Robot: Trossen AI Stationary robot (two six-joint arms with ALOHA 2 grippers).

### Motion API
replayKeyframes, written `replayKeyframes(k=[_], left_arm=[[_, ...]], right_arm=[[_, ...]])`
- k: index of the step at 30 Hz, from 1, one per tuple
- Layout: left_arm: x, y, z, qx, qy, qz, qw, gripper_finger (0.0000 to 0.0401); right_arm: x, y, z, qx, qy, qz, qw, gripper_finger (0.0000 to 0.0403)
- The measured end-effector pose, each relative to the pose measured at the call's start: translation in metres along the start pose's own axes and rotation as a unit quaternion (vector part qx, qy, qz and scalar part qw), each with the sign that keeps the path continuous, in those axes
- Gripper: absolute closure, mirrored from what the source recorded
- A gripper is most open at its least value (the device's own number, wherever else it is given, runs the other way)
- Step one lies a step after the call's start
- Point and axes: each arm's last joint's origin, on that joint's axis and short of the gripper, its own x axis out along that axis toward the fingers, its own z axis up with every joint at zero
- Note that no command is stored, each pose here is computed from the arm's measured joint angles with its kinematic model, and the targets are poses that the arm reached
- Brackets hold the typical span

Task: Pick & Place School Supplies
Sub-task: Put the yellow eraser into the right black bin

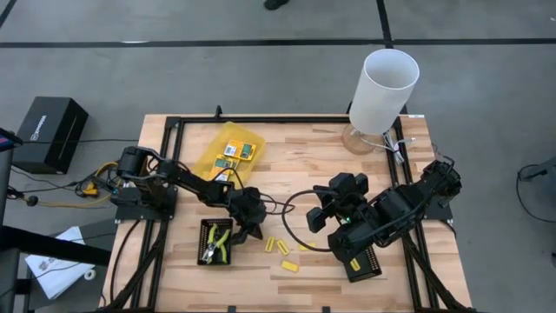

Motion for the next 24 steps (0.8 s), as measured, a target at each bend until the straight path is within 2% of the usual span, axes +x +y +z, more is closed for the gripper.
replayKeyframes(k=[7,24], left_arm=[[0.004,-0.012,0.012,0.011,-0.053,-0.03,0.998,0.0401],[0.017,-0.006,0.001,0.002,-0.031,-0.007,1.0,0.0401]], right_arm=[[0.002,0.0,0.001,0.001,0.0,-0.002,1.0,0.0403],[0.004,-0.001,0.002,0.003,0.003,-0.005,1.0,0.0403]])
